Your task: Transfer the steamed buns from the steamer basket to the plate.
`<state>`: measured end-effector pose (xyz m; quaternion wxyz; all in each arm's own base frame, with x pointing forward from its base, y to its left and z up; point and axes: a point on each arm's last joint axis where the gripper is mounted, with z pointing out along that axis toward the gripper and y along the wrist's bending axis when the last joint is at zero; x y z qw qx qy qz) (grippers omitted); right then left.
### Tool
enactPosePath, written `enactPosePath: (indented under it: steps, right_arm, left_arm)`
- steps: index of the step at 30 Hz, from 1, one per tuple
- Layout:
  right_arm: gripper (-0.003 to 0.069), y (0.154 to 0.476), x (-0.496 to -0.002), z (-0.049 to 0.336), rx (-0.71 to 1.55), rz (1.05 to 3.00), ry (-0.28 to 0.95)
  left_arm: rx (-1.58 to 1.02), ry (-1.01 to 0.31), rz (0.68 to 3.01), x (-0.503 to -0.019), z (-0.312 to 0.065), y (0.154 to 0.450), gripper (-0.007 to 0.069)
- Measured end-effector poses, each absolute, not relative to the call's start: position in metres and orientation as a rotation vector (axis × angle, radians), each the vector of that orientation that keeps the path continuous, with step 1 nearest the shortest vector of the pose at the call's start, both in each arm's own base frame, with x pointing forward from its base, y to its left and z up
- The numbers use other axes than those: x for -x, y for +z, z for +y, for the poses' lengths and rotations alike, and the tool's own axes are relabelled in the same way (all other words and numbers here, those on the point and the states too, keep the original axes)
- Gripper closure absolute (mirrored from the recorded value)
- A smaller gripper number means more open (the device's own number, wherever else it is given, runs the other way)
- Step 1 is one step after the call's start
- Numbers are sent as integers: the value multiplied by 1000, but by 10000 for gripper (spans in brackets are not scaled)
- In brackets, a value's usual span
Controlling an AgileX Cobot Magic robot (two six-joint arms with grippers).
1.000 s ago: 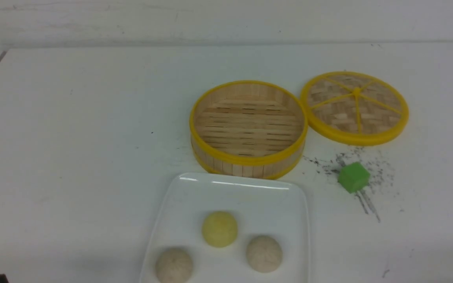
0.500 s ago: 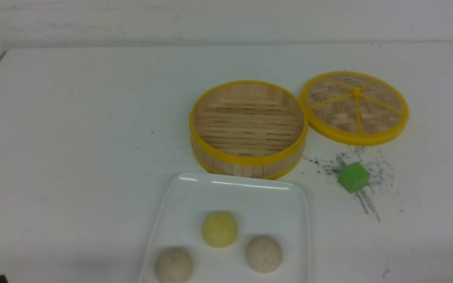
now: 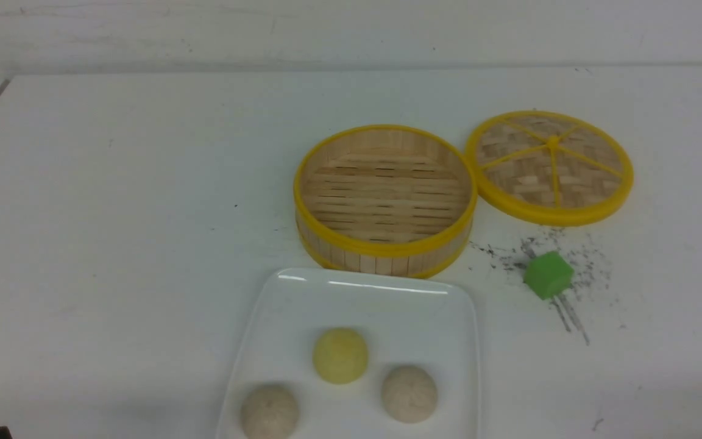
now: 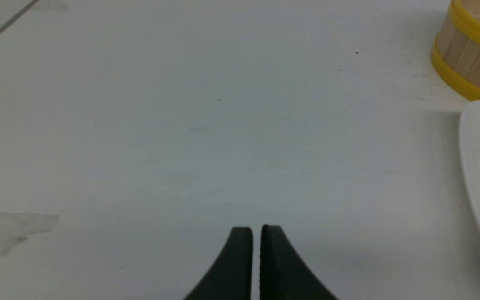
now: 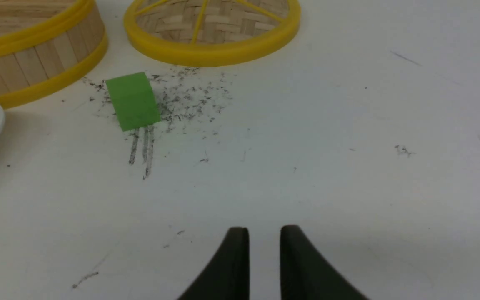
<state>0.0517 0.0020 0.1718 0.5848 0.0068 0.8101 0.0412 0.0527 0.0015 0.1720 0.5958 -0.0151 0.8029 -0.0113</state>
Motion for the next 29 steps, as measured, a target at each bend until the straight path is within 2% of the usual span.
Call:
enactPosePath:
  steps: [19,29]
  right_arm:
    - [500,172,-52,2,-16,1890,96]
    - [490,172,-52,2,-16,1890,96]
  left_arm:
    - [33,-22,1865,-53,2,172,550]
    - [-6,40,1863,-53,4,172,540]
